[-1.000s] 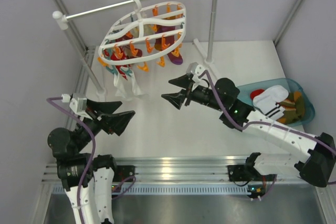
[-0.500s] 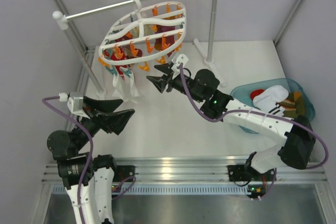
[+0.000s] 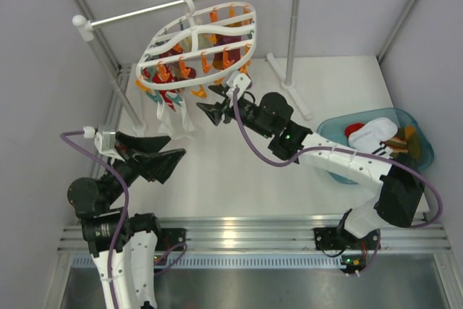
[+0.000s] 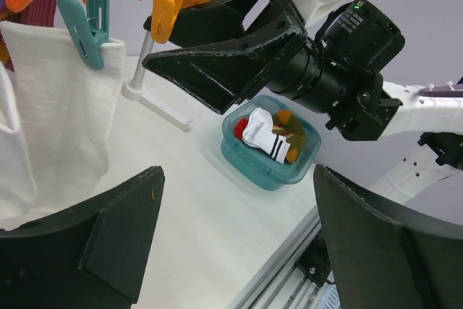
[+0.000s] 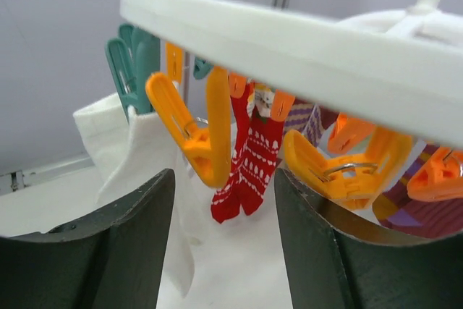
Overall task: Clip the socks to the hanger
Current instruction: Open the clamp at the hanger.
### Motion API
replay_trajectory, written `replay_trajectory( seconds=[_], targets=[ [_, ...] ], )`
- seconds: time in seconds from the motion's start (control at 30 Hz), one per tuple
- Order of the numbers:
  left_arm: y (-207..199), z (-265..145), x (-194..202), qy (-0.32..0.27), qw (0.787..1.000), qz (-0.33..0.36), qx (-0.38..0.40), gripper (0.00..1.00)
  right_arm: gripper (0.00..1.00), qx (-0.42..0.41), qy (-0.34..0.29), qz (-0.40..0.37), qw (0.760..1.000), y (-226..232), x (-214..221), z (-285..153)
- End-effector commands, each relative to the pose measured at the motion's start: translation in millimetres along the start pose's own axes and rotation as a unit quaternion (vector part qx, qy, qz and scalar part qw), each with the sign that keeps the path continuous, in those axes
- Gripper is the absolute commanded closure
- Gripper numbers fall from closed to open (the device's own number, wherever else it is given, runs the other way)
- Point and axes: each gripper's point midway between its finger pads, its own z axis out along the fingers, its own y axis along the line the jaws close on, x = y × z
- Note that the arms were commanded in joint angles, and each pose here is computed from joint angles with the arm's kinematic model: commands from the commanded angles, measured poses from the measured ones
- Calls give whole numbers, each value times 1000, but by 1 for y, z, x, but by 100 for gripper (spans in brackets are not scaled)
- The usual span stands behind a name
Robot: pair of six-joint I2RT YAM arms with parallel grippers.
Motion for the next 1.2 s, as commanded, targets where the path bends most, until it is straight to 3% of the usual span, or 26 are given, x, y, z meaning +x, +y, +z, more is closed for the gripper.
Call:
replay_trajectory(
  seconds=[0.0, 0.23, 0.47, 0.67, 0.9, 1.17],
  targets=[
    [-3, 2, -7, -12, 1000, 13, 11, 11, 43, -15, -86, -23, 996, 0, -61, 6],
    [0, 5, -13, -16, 1000, -1, 4, 11, 48, -48, -91, -34, 994, 10, -68, 8],
    [10, 13, -41, -40, 998, -2, -43, 15, 66, -57, -78, -60, 994, 18, -62, 7],
    [21, 22, -73, -69, 994, 18, -81, 28, 82, -27, -71, -77, 994, 19, -63, 10],
    [39, 33, -93, -86, 991, 8, -103, 40, 93, 34, -51, -95, 994, 16, -64, 16],
    [59, 46, -100, -83, 990, -19, -116, 44, 99, 87, -18, -107, 990, 17, -60, 25]
  ],
)
